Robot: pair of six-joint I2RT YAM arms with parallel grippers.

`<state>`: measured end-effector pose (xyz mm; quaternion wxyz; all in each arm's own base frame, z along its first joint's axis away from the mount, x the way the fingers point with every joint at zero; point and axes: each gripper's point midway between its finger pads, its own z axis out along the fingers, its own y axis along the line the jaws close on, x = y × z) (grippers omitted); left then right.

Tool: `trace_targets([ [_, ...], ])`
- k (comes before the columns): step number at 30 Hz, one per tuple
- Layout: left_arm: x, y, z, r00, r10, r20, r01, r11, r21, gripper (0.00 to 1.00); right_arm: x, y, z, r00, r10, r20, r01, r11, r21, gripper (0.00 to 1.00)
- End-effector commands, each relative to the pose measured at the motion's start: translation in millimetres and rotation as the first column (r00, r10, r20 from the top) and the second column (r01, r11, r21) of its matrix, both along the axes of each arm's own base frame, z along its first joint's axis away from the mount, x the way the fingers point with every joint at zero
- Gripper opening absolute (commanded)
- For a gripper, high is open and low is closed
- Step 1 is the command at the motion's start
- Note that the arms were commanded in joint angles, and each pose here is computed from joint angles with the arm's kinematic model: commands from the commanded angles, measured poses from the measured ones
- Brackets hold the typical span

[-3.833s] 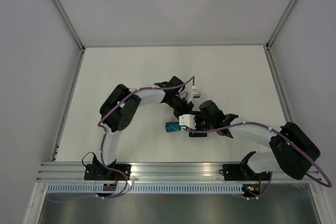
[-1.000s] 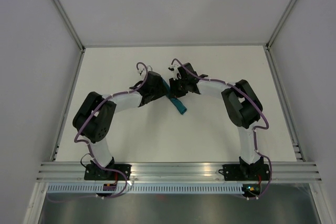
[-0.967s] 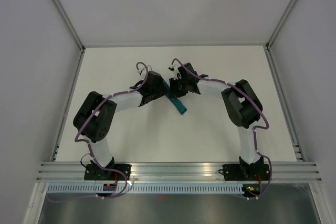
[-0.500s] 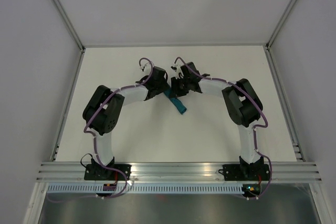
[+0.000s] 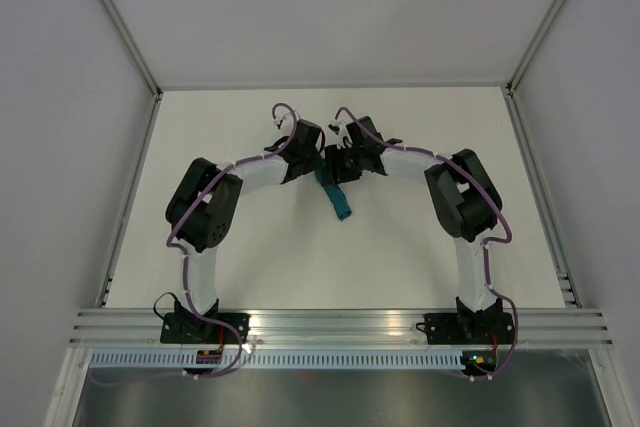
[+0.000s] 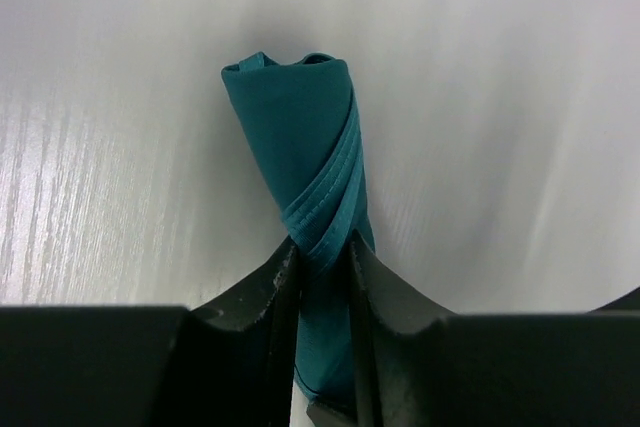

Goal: Fold the napkin, place the utensils inside, and roll it up
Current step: Roll the napkin with the utensil

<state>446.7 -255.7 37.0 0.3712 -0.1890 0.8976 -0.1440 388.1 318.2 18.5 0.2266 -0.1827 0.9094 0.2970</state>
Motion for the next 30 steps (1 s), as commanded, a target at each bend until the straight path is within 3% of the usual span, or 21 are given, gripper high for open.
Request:
trace_targets([
  [1,5,2,-8,0.999,-0.048,-0.011,0.049,0.996,0.074,0.25,-48,-36,-50,0.984,0.008,-0.178,-0.043,0.980,-0.195,0.53],
  [2,5,1,-8,0.998,-0.057,-0.012,0.058,0.995,0.077,0.25,-47,-37,-48,0.985,0.009,-0.172,-0.044,0.979,-0.199,0.60],
  [8,10,-6,-8,0.988,-0.151,-0.027,0.153,0.979,0.132,0.26,-43,-40,-33,0.989,0.019,-0.149,-0.049,0.979,-0.199,0.69],
  [18,10,-6,-23,0.979,-0.178,-0.096,0.192,0.967,0.169,0.27,-45,-47,-23,0.992,0.060,-0.112,-0.082,0.975,-0.206,0.73],
  [30,2,-11,-31,0.988,-0.119,-0.097,0.127,0.989,0.078,0.49,-46,-48,-22,0.991,0.110,-0.080,-0.124,0.970,-0.210,0.70],
])
